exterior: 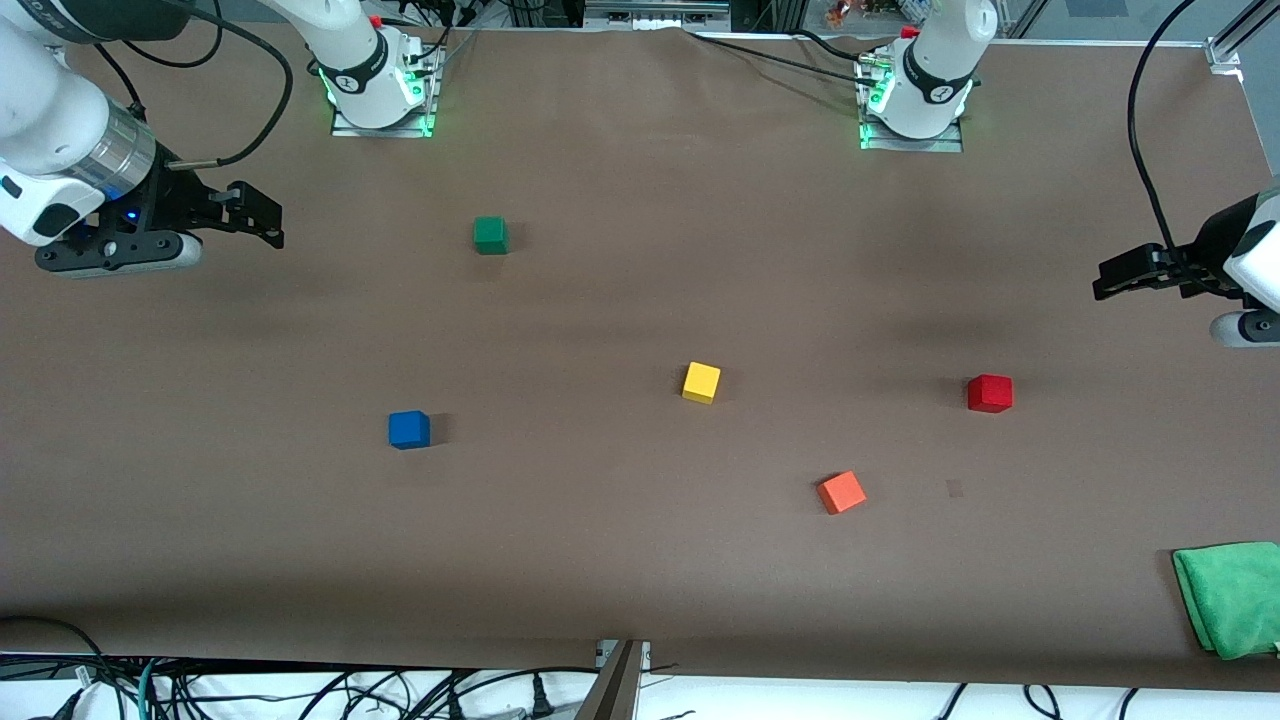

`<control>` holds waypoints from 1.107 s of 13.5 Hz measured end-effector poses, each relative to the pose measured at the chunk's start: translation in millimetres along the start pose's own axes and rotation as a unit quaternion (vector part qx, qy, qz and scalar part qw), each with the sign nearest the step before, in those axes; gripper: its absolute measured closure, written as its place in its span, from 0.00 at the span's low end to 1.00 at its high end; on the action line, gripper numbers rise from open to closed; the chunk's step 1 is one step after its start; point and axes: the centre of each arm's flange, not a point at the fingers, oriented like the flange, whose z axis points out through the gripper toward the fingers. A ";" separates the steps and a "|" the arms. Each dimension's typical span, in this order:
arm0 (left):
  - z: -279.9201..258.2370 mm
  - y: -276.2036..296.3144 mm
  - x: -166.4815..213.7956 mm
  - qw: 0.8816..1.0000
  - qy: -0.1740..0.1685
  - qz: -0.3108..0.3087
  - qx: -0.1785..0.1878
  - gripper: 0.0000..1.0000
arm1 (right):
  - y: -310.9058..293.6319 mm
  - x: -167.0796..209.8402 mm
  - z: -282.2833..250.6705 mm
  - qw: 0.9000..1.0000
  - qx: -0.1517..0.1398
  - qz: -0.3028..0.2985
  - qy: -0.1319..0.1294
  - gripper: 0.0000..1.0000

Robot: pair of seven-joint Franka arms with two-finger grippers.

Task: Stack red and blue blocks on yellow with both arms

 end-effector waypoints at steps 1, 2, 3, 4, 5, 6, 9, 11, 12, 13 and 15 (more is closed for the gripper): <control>0.0 0.0 0.0 1.000 0.000 0.000 0.000 0.00 | -0.1 0.3 0.2 1.000 0.000 0.000 0.000 0.00; 0.0 0.0 0.0 1.000 0.000 0.000 0.000 0.00 | 0.0 0.6 0.5 1.000 0.000 0.000 -0.001 0.00; 0.0 0.0 0.0 1.000 0.000 0.000 0.000 0.00 | 0.0 0.8 0.7 1.000 0.000 0.000 -0.001 0.00; 0.2 0.0 0.1 1.000 0.000 0.000 0.000 0.00 | 0.0 0.9 0.8 1.000 0.000 0.000 -0.001 0.00; 0.8 -0.1 0.5 1.000 -0.001 0.000 0.000 0.00 | 0.0 1.0 0.9 1.000 0.000 0.000 -0.001 0.00; 2.5 -0.2 1.5 1.000 -0.002 0.000 0.000 0.00 | 0.1 1.1 0.9 1.000 0.000 0.000 -0.001 0.00; 18.6 -6.7 11.2 1.000 -0.014 -0.005 0.000 0.00 | 0.2 1.1 0.7 1.000 0.000 -0.001 -0.001 0.00; 41.0 -18.2 29.6 1.000 -0.014 -0.014 -0.002 0.00 | 0.4 1.2 0.7 1.000 0.000 -0.001 -0.001 0.00; 55.7 -22.1 41.2 1.000 -0.013 -0.014 -0.004 0.00 | 0.8 1.3 0.8 1.000 0.000 -0.001 -0.001 0.00; 73.2 -23.7 51.7 1.000 -0.017 -0.008 -0.005 0.00 | 1.6 1.4 0.9 1.000 0.000 0.000 -0.001 0.00; 117.0 -24.5 71.5 0.999 -0.037 0.020 -0.007 0.00 | 2.5 1.5 1.2 1.000 0.000 0.001 -0.002 0.00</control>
